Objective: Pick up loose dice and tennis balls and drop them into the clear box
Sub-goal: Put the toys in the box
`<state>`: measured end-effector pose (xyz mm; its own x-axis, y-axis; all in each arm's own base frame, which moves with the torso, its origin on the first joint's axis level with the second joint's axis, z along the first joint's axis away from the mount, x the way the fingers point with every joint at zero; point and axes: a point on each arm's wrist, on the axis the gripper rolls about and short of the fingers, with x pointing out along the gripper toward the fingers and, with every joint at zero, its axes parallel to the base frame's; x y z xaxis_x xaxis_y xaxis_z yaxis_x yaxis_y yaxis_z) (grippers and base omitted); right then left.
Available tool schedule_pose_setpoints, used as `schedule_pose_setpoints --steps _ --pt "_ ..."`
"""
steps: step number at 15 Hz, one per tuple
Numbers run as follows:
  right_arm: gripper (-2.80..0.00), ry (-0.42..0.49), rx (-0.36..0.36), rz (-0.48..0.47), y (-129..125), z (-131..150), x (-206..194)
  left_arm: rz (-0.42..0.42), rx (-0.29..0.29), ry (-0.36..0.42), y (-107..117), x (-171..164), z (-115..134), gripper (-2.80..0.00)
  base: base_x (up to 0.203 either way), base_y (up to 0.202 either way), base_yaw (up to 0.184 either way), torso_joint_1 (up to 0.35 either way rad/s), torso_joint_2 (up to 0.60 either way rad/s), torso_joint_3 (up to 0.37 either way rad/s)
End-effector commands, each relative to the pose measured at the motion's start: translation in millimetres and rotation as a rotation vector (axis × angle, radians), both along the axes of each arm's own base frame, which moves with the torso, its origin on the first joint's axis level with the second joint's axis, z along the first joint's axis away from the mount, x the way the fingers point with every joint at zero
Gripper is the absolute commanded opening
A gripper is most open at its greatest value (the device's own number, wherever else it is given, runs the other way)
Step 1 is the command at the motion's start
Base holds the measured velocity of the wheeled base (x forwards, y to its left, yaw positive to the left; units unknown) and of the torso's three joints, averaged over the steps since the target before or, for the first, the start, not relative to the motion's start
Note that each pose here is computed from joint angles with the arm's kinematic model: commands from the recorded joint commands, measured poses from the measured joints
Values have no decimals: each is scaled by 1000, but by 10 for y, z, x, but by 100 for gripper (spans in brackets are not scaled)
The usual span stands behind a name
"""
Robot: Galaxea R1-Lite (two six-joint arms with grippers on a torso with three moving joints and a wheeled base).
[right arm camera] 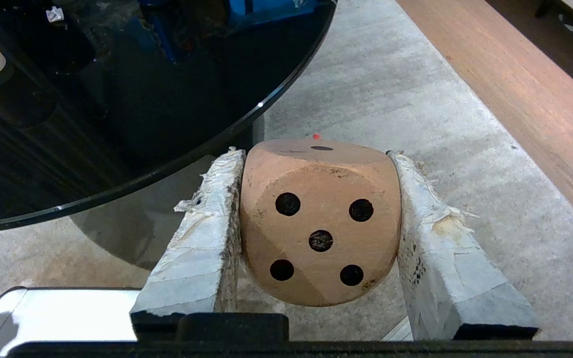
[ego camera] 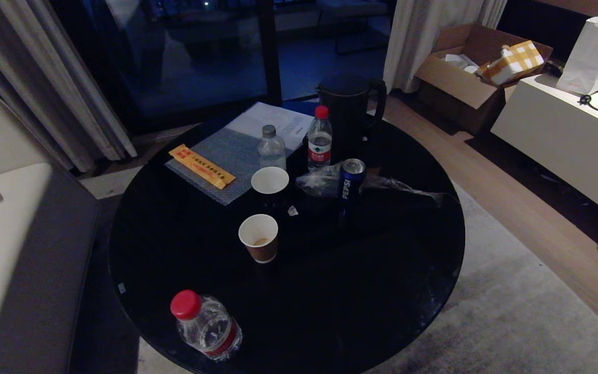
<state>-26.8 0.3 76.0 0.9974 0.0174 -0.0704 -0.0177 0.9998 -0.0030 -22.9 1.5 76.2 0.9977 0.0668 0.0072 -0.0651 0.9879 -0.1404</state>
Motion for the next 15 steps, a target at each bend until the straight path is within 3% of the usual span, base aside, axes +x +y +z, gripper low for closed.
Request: schedule_pose_setpoints --steps 1,5,15 --pt "-280 3 1 1 0 0 2 1 -3 0 0 1 1 -280 0 0 0 0 0 0" --pt "-280 3 1 -1 0 0 2 1 -11 -1 0 1 2 -280 0 0 0 1 3 70" --pt "-280 5 1 -1 0 -1 2 1 -13 -1 0 1 2 -280 0 0 0 3 1 195"
